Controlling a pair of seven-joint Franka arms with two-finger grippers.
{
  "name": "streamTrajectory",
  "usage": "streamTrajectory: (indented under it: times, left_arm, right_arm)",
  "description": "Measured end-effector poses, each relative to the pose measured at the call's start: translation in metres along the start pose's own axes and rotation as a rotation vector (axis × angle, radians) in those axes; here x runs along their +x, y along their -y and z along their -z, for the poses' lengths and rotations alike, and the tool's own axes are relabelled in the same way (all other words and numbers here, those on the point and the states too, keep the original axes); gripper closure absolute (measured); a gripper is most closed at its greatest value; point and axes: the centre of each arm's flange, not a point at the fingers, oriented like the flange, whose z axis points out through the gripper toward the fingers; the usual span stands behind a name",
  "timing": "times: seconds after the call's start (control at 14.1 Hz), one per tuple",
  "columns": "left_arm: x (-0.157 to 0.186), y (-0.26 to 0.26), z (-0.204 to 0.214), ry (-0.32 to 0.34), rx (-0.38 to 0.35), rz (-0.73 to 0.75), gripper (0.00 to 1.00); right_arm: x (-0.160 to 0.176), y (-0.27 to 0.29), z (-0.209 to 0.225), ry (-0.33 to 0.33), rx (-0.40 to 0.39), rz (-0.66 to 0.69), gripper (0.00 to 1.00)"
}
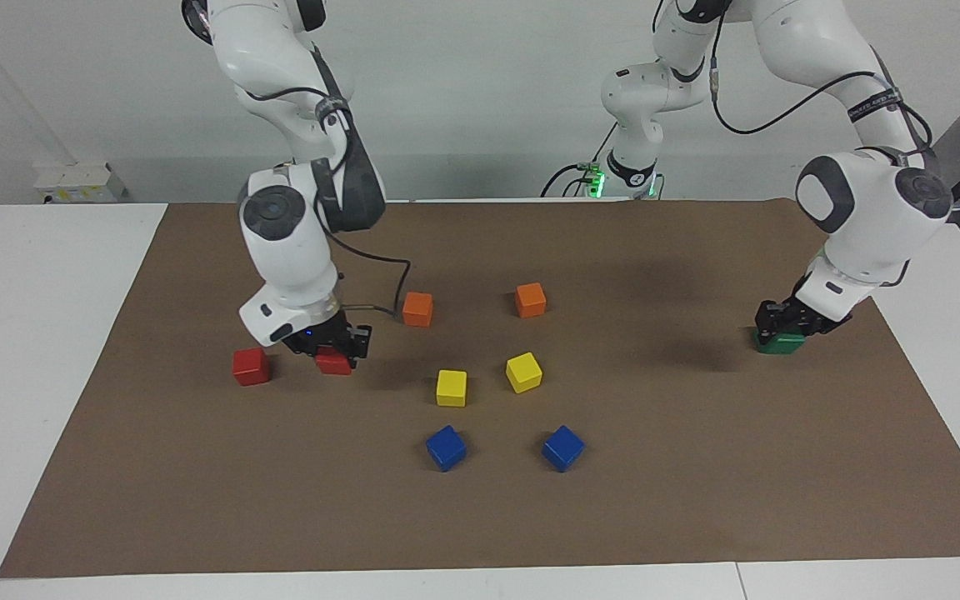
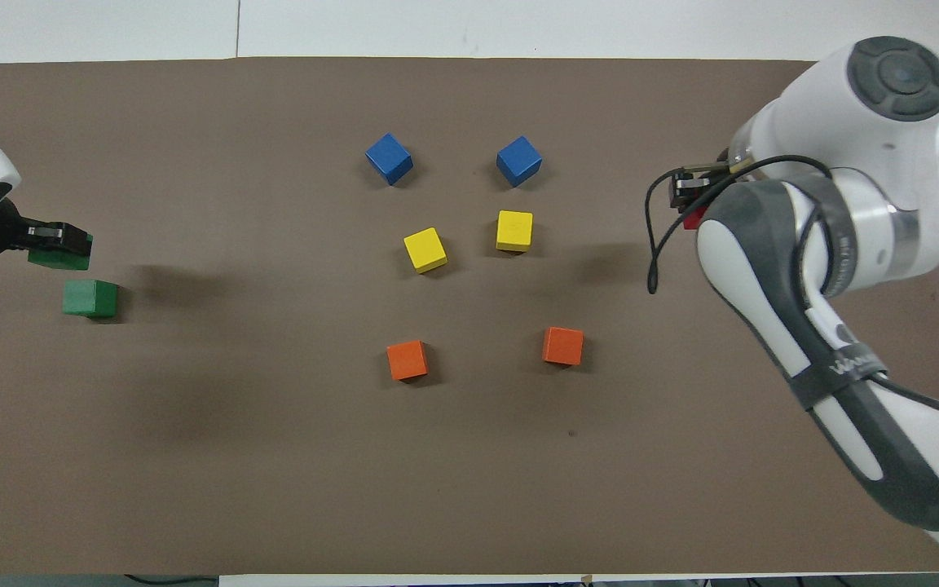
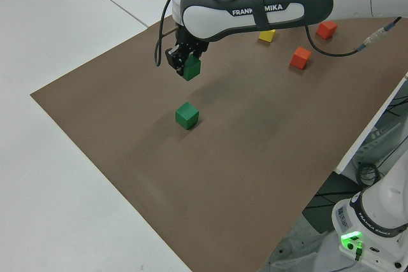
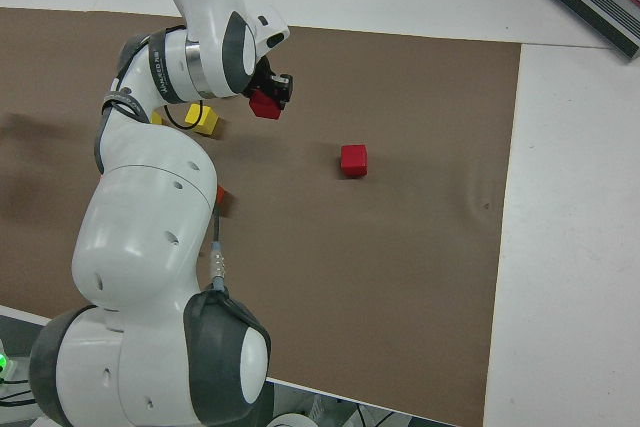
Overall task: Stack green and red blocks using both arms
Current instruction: 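Stack green on green with the left gripper while the right gripper stacks red, then open both grippers to release the stacked green and red blocks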
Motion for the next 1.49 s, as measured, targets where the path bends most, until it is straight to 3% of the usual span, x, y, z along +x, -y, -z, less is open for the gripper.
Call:
streamTrajectory:
  times: [0.21, 0.5, 0.71, 0.92, 1.49]
  left_arm:
    - [-0.013, 0.012, -0.018, -0.025, 0.010, -0.010, 0.45]
    - [-0.024, 0.022, -0.031, -0.038, 0.018, -0.018, 0.45]
    - [-0.028, 0.020, -0.040, -0.043, 0.020, -0.020, 0.45]
    - [-0.033, 0.018, -0.048, -0.038, 0.018, -0.022, 0.45]
    - [-0.046, 0.017, -0.052, -0.039, 0.022, -0.052, 0.45]
  right_arm:
    - [-0.005, -0.055, 0.013, -0.007, -0.022, 0.129, 0.45]
    - [-0.014, -0.109, -0.015, -0.019, -0.028, 0.191, 0.45]
    - [-0.030, -0.113, -0.048, -0.046, -0.031, 0.185, 0.45]
    - [-0.047, -0.119, -0.069, -0.028, -0.027, 0.173, 0.45]
    - [-0.066, -0.108, -0.084, -0.029, 0.030, 0.132, 0.45]
